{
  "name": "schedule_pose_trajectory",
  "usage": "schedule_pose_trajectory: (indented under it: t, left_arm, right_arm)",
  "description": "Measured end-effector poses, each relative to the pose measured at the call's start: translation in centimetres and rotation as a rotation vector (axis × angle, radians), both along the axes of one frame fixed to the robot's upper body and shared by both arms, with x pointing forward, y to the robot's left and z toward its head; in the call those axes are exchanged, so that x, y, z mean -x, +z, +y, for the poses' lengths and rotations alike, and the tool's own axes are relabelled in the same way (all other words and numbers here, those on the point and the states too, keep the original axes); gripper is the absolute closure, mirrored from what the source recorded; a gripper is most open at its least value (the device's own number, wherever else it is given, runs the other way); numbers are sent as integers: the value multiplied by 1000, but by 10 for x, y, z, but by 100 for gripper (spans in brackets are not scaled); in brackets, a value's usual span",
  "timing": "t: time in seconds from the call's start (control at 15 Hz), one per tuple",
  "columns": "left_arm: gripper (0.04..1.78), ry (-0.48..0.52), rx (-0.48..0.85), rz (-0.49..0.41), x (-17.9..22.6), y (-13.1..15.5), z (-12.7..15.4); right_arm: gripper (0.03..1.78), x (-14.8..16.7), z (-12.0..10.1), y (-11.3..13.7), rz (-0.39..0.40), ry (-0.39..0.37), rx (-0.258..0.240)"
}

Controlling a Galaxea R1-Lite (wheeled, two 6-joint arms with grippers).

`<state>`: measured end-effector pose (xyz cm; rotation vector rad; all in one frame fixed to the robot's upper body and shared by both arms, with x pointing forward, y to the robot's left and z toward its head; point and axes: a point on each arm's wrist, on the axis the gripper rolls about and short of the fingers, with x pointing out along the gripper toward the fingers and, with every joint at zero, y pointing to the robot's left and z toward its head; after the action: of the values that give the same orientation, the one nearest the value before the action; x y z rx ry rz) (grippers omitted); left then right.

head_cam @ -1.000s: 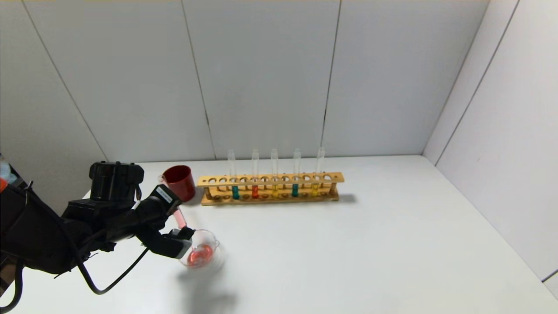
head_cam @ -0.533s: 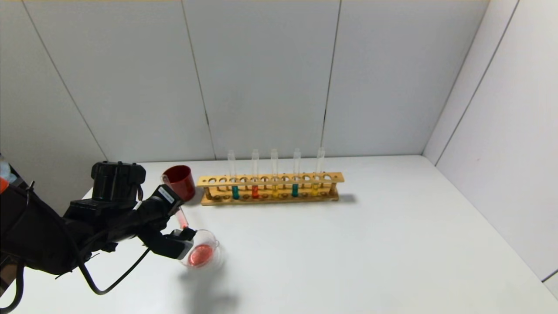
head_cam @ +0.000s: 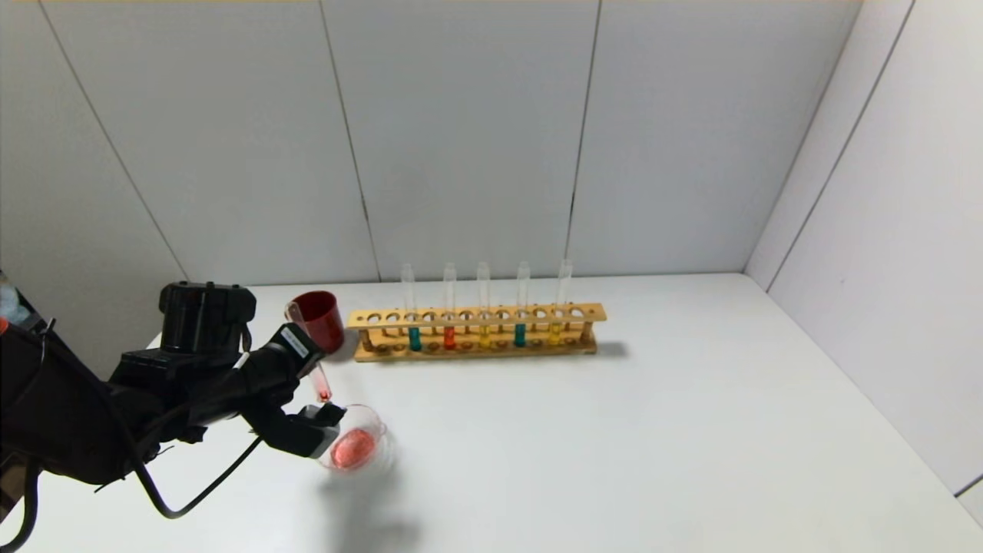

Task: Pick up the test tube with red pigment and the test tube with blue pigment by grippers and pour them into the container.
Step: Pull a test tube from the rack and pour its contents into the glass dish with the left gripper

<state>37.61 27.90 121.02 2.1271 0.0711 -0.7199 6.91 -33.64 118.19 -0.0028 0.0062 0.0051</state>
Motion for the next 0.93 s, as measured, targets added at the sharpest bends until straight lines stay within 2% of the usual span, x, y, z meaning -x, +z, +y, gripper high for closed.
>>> schedule_pose_trajectory:
  t: [0.93]
  left_arm:
    - [150,-32,-22,-14,11,5,-3]
  right_arm:
    - [6,0,0,0,0,0,0]
